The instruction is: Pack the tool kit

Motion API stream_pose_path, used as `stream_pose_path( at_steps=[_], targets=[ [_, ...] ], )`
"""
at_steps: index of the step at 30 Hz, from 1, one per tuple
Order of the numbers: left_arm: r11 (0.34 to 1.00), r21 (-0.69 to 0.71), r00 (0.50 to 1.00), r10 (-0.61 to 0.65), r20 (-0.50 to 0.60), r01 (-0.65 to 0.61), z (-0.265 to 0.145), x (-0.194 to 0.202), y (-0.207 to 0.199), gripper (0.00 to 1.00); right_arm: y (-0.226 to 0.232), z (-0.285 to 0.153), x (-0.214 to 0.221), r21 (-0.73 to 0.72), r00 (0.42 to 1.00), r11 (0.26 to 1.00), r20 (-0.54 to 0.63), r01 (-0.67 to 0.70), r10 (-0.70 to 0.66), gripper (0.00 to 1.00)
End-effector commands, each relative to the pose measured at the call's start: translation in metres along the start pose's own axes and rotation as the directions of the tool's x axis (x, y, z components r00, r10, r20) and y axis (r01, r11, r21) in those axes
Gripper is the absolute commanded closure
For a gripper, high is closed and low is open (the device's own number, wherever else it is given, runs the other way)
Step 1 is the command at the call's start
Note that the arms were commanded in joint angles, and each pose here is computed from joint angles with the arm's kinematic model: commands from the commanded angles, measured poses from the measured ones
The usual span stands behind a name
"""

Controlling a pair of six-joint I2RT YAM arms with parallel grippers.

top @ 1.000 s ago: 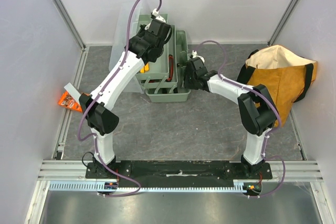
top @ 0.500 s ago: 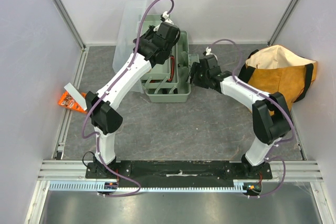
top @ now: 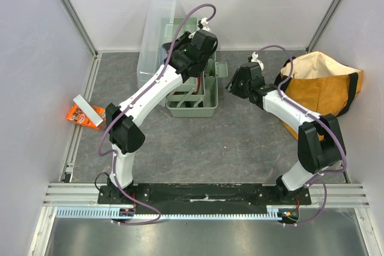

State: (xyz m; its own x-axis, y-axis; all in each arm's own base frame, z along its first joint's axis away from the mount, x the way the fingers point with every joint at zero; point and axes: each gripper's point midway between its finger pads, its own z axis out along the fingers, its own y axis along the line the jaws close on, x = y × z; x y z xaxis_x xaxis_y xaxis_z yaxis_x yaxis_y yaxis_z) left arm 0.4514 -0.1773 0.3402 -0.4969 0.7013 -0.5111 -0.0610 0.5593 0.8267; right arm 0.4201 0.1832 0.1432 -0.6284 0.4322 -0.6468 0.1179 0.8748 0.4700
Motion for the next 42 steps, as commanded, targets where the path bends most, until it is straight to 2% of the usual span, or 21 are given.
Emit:
stream_pose_path(
  at_steps=[1,7,9,14,22,27,31,36,39,42],
  targets=[
    [0.99,0.028,0.979,-0.14,0.145,0.138,-0.02,-0.046,-0.003,0.98,-0.014,0.006,0.002,0.053,1.0,0.998,0.019,-0.014,0.013,0.54],
    [0.991,-0.05,0.983,-0.118,0.141,0.126,-0.024,-0.057,-0.01,0.98,-0.019,0.024,0.029,0.021,0.997,1.0,-0.07,0.022,-0.021,0.53],
    [0.988,-0.045,0.979,-0.137,0.15,0.146,-0.027,-0.06,-0.012,0.95,-0.019,0.027,0.035,0.017,0.996,1.0,-0.089,0.021,-0.019,0.53],
    [0.987,-0.018,0.972,-0.156,0.173,0.162,-0.037,-0.068,-0.025,0.65,-0.023,0.031,0.043,0.024,0.994,1.0,-0.109,0.018,-0.015,0.51],
    [0.974,0.066,0.955,-0.224,0.194,0.215,-0.046,-0.072,-0.037,0.45,-0.026,0.032,0.047,0.029,0.993,1.0,-0.119,0.009,-0.006,0.49],
    [0.943,0.213,0.933,-0.297,0.203,0.254,-0.062,-0.078,-0.06,0.36,-0.028,0.033,0.048,0.043,0.993,0.999,-0.116,0.0,0.005,0.48],
    [0.854,0.428,0.886,-0.413,0.211,0.296,-0.09,-0.092,-0.07,0.32,-0.034,0.031,0.046,0.061,0.994,0.998,-0.105,-0.008,0.015,0.46],
    [0.654,0.693,0.796,-0.574,0.193,0.303,-0.136,-0.115,-0.066,0.3,-0.039,0.031,0.047,0.077,0.994,0.997,-0.104,-0.012,0.02,0.43],
    [0.57,0.77,0.749,-0.635,0.189,0.288,-0.156,-0.123,-0.054,0.28,-0.041,0.03,0.046,0.085,0.995,0.996,-0.099,-0.018,0.027,0.43],
    [0.508,0.804,0.722,-0.676,0.149,0.31,-0.157,-0.12,-0.041,0.27,-0.044,0.029,0.043,0.093,0.995,0.995,-0.089,-0.028,0.036,0.42]
  ],
)
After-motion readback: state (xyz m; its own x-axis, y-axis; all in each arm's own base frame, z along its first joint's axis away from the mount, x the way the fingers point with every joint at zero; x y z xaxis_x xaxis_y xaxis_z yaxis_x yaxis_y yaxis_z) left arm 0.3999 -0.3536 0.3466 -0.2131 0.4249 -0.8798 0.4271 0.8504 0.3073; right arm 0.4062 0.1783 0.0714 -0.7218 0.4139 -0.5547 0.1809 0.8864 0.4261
